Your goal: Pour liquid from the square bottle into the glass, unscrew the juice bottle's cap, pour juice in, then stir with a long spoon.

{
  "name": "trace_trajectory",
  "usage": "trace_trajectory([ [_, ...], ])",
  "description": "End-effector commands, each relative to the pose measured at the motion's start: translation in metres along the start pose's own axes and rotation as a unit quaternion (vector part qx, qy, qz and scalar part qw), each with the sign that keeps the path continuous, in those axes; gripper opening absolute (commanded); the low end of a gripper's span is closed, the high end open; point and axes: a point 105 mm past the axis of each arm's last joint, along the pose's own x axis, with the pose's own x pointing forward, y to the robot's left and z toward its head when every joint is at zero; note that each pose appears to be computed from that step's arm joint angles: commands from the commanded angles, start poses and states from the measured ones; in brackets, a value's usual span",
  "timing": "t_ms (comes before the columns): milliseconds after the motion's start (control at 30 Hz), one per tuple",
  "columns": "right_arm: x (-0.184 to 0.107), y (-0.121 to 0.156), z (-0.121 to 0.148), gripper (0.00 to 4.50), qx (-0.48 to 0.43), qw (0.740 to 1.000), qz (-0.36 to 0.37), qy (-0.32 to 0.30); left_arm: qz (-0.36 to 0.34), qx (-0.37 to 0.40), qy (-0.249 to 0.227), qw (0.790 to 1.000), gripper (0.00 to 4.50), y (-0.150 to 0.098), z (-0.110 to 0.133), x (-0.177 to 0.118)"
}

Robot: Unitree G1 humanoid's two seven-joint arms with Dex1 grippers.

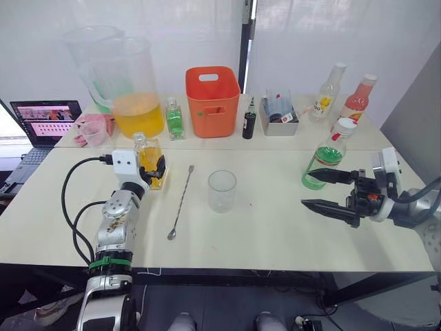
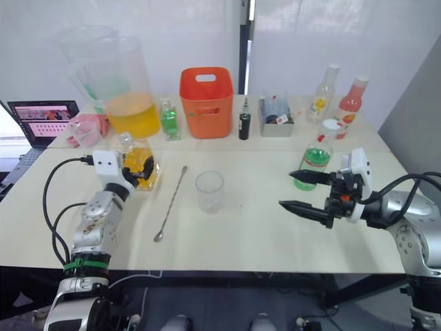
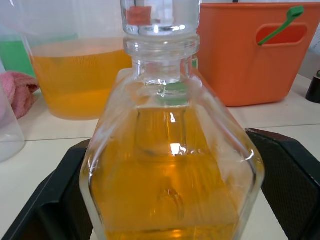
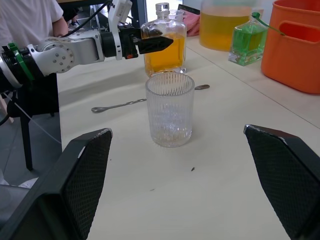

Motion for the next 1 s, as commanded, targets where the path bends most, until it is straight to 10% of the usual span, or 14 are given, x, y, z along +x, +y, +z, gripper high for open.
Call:
trace_trajectory([
  [33, -0.004, 0.001, 0.011, 4.50, -0.029, 1.000, -0.006, -0.005, 0.003, 0.008, -0.023, 1.000, 3.94, 0.006, 0.015, 0.004],
  [167, -0.004, 0.000, 0.011, 4.50, -0.030, 1.000, -0.008, -0.006, 0.007, 0.005, -0.019, 1.000, 2.80, 0.008, 0.013, 0.006],
  [633, 0.000, 0.005, 0.011, 4.50, -0.020, 1.000, 0.012, -0.015, -0.061, 0.012, -0.105, 0.993, 2.80, 0.025, 0.064, -0.021],
  [1000, 0.014, 0.018, 0.013, 4.50, -0.011, 0.996, 0.086, -0.016, -0.351, 0.056, -0.058, 0.933, 2.80, -0.021, 0.087, -0.095],
])
